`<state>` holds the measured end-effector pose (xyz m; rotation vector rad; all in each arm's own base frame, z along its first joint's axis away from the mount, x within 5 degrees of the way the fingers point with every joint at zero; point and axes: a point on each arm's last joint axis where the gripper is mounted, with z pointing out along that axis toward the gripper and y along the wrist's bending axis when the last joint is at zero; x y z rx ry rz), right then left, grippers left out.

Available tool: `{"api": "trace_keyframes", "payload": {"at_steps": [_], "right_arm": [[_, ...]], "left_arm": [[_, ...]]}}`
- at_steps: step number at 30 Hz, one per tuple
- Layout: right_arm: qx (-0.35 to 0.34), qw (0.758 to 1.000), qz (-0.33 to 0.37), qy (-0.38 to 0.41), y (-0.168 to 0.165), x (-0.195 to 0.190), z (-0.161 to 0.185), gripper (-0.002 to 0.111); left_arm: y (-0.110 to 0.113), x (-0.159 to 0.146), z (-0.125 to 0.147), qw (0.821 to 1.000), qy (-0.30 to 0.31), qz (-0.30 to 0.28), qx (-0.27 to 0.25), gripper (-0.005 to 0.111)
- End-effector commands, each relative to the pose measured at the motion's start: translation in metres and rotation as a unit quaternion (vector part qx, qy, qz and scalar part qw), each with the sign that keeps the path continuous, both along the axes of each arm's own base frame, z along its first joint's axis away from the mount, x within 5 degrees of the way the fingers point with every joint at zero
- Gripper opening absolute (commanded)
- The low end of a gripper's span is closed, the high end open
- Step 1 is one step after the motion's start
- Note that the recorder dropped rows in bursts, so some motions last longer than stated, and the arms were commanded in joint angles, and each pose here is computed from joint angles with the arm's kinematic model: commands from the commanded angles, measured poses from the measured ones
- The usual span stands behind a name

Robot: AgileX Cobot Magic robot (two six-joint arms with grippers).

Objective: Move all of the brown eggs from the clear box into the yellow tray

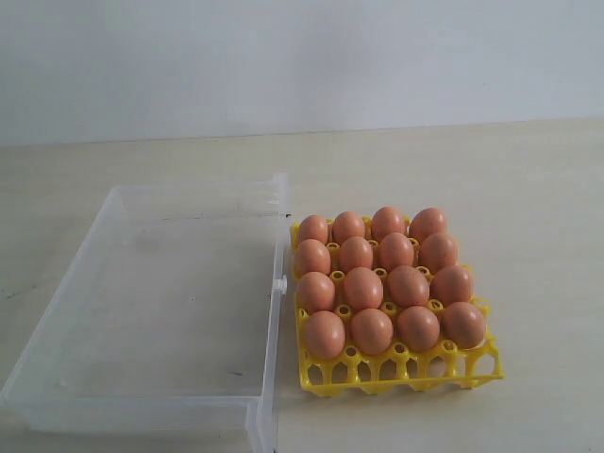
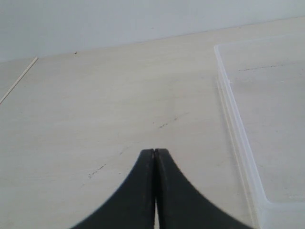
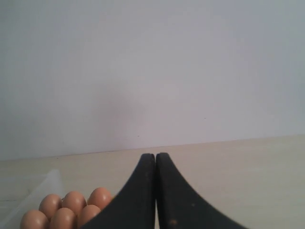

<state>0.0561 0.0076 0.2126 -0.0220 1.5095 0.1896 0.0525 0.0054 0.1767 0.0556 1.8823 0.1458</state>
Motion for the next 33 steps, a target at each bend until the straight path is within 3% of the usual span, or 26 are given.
{"api": "trace_keyframes", "payload": {"at_steps": [1, 33], "right_arm": [[0.013, 1.000, 0.002, 0.002, 0.0001, -0.0003, -0.0014, 0.000], [0.015, 1.000, 0.002, 0.002, 0.0000, -0.0003, -0.0014, 0.000]], "left_arm": [[-0.0005, -0.0001, 0.0024, 1.000, -0.010, -0.003, -0.003, 0.000], [-0.0005, -0.0001, 0.0024, 1.000, -0.010, -0.003, -0.003, 0.000]]}}
